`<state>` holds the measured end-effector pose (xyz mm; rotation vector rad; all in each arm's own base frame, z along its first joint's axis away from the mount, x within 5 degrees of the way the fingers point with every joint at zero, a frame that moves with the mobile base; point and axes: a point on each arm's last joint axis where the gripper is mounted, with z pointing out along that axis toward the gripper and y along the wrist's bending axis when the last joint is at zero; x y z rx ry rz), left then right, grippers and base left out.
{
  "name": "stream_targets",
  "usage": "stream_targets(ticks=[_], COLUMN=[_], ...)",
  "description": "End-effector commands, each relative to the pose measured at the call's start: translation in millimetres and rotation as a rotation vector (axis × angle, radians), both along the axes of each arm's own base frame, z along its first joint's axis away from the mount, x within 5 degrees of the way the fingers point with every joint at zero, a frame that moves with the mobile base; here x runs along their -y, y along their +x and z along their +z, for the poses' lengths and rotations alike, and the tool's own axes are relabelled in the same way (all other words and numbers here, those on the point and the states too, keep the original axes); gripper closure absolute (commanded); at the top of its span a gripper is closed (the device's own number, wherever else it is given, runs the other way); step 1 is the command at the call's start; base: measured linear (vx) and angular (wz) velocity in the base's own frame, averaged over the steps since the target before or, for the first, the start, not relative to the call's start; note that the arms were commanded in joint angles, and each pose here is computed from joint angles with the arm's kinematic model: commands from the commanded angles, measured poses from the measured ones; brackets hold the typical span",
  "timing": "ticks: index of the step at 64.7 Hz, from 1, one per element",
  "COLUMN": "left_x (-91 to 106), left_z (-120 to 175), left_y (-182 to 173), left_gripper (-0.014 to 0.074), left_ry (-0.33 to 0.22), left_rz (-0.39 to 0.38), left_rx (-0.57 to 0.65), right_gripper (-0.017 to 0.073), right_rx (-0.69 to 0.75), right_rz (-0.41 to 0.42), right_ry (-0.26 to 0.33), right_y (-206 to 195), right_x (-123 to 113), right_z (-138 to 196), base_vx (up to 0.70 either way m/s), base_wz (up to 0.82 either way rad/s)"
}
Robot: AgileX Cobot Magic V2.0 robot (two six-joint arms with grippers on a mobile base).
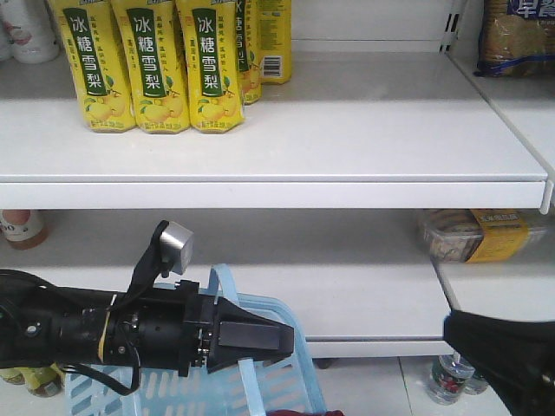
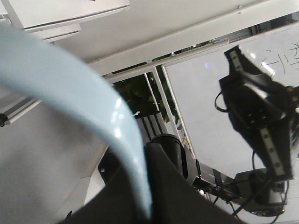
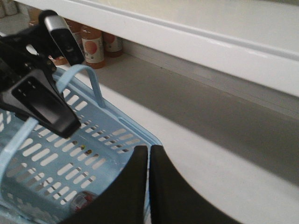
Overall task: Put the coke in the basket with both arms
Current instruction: 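Withdraw the right gripper away from the basket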
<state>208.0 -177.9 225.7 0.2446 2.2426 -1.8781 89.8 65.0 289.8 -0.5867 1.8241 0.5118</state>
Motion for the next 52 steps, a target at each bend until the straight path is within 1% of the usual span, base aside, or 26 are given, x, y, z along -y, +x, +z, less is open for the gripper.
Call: stream_targets(ticks=[1, 7, 10, 13, 17, 52], left_x=[0.9, 0.9, 0.9, 0.9, 0.9, 0.9], left_z=[37.6, 37.6, 37.6, 37.6, 37.6, 37.6], left_y=[-10.4, -10.4, -10.4, -10.4, -10.4, -10.4], left_gripper=[0.0598, 0.0598, 0.0598, 0.0598, 0.0598, 0.0598], left_ry=[-0.261, -0.261, -0.261, -0.261, -0.261, -0.261], left_rz=[-0.108, -0.108, -0.108, -0.108, -0.108, -0.108], left_rx=[0.043, 0.043, 0.043, 0.043, 0.043, 0.043], right_gripper=[0.0564, 0.0564, 0.0564, 0.0564, 0.0564, 0.0564], right_rx=[0.091, 0.093, 0.097, 0.103, 0.122, 0.124], right_rz=[-0.088, -0.113, -0.137, -0.151, -0.17, -0.176], right_ry=[0.037, 0.034, 0.07, 0.088, 0.093, 0.097], right_y=[-8.6, -16.2, -18.7, -20.4, -21.3, -22.0], right_x=[12.1, 17.8, 20.4, 22.1, 24.6, 25.3], right_z=[-7.8, -31.5, -38.3, -43.4, -49.2, -52.2], base_vx=[0.0, 0.0, 0.0, 0.0, 0.0, 0.0], base_wz=[0.0, 0.0, 0.0, 0.0, 0.0, 0.0])
